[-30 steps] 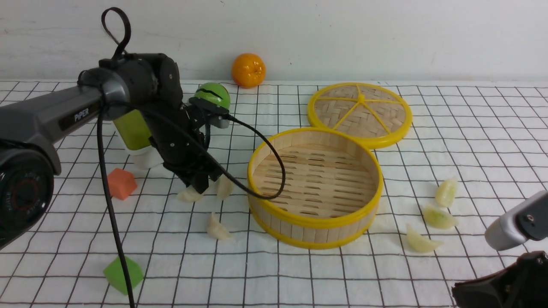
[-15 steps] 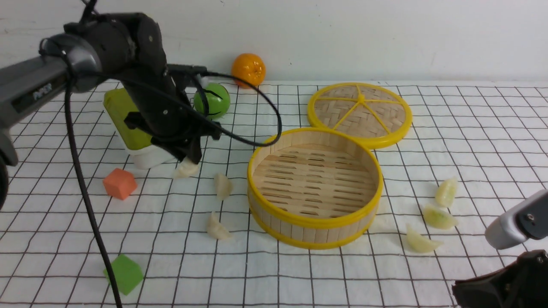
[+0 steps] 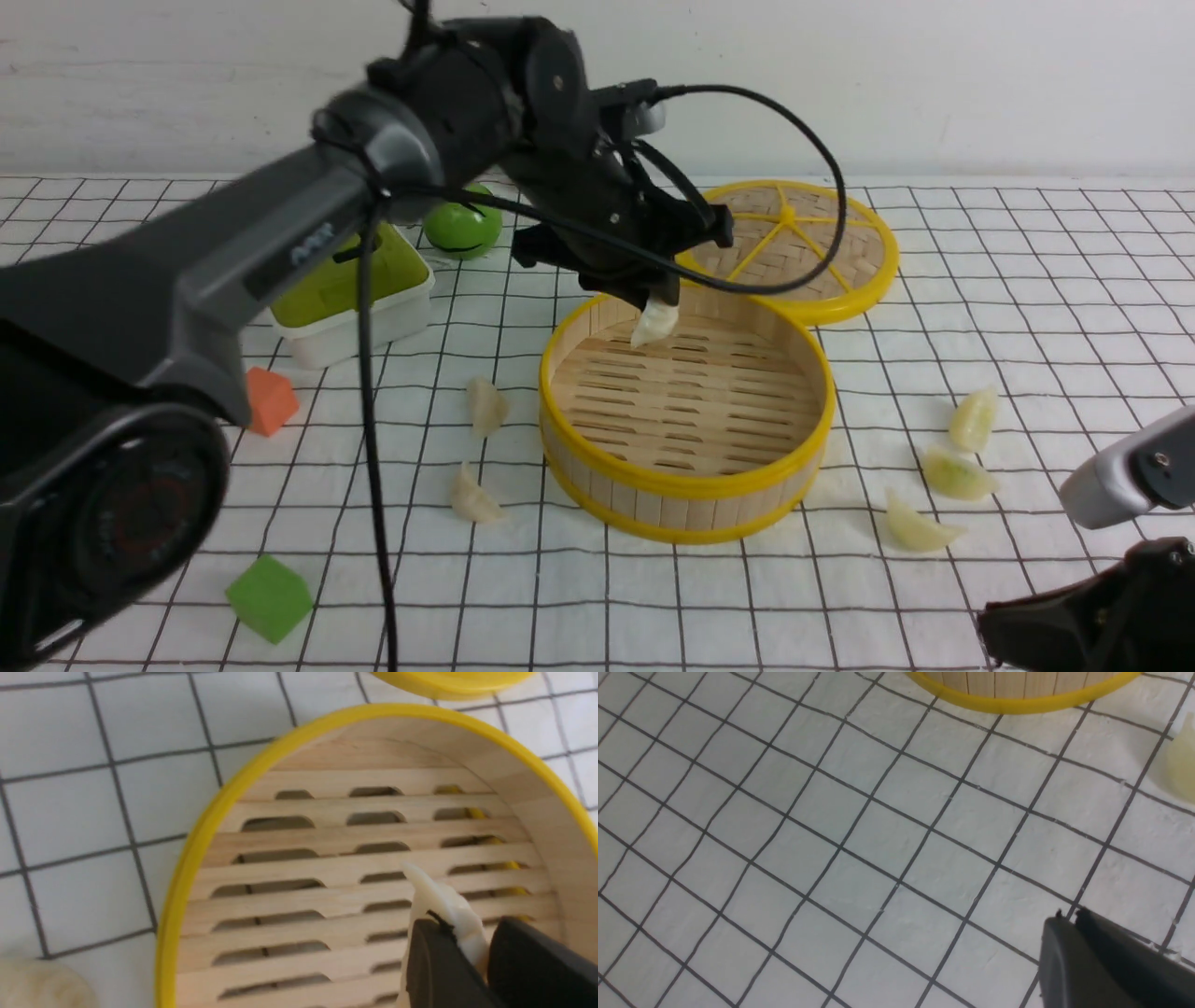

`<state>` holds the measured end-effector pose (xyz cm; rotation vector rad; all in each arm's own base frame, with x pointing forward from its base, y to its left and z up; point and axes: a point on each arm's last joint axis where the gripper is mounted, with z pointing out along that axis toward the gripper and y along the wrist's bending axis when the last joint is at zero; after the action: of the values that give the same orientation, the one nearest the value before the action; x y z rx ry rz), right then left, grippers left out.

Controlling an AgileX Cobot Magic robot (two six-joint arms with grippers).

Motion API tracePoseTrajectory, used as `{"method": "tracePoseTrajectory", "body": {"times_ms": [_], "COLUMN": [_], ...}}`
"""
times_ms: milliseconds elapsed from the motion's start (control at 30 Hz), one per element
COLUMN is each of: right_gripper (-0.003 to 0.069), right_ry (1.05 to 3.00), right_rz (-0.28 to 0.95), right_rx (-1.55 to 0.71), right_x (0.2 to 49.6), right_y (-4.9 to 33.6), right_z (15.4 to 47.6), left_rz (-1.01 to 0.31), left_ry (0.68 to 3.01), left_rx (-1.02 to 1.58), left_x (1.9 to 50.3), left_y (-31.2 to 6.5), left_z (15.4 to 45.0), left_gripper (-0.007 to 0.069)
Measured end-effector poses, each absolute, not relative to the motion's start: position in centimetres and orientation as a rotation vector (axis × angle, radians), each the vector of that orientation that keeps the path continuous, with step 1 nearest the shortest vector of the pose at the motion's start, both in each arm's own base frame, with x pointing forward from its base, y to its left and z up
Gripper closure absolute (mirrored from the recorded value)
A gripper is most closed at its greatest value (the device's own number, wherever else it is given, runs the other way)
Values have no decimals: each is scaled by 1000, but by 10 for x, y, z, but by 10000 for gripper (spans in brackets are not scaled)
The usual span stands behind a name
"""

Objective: Put the dumplings into the steamer on the table with the white tablecloth.
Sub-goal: 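Place the dumpling into the bamboo steamer basket with the left gripper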

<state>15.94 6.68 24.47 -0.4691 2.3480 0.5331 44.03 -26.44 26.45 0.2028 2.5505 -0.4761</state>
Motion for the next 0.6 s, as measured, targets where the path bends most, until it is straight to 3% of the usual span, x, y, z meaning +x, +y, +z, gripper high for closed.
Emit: {"method": "tracePoseTrajectory", "body": {"times_ms": [100,467,600], "right_gripper": [625,618,612], "right_ry": [2350,2348,2348], "right_rz": [555,570,572], "right_rx": [-457,-444,-441], "right_x": [159,159,159], "right_y": [68,68,69], "right_z": [245,246,246], "left_rz": [-396,-367,-378], "left_ry": [2536,2570,2574], "left_rx": [185,95,34], "left_x": [447,458,460], "left_y": [-270,-274,-274], "left_z": [250,213,208], "left_gripper": [489,489,449]}}
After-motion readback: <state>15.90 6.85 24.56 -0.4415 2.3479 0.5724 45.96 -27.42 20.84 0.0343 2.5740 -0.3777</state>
